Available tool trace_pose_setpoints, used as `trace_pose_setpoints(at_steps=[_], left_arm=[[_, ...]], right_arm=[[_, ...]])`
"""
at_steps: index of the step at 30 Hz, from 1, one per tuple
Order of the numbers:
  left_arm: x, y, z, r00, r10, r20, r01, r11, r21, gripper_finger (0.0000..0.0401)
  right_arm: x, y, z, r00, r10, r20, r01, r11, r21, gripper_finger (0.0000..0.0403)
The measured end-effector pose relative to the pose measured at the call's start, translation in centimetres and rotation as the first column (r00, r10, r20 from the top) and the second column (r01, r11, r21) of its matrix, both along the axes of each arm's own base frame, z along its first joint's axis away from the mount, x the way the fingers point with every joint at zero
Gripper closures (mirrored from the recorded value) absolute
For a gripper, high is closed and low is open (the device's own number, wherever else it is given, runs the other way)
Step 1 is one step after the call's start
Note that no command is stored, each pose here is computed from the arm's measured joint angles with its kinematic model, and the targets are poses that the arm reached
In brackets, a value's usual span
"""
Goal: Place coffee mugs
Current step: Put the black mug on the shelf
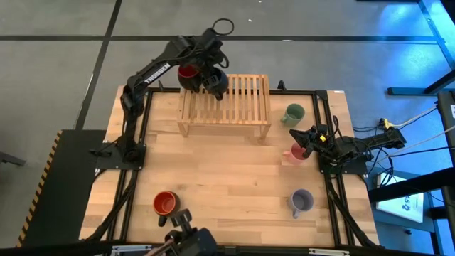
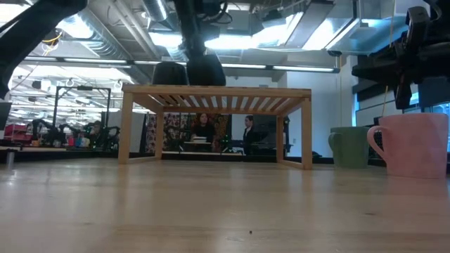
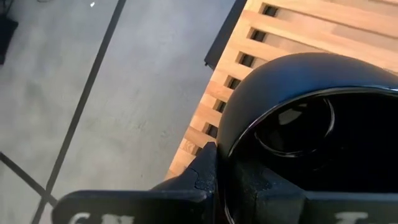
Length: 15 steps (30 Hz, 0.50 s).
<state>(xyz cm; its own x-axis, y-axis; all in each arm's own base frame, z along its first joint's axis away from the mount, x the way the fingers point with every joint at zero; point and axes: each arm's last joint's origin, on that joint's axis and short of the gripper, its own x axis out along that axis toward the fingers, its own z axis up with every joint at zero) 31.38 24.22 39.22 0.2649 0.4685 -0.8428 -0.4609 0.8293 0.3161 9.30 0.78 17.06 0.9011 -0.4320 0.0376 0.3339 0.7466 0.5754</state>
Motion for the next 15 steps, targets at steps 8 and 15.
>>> trace_pose_setpoints(at_steps=[8,15], left_arm=[[-0.2,0.58,0.07,1.0,0.011,0.017,-0.011,1.0,0.011,0.0387],[-0.21,1.02,-0.18,1.0,0.01,0.02,-0.01,1.0,0.004,0.0377]], right_arm=[[0.0,0.0,0.0,1.0,0.0,0.0,0.0,1.0,0.0,0.0379],[0.0,0.0,0.0,1.0,0.0,0.0,0.0,1.0,0.0,0.0379]])
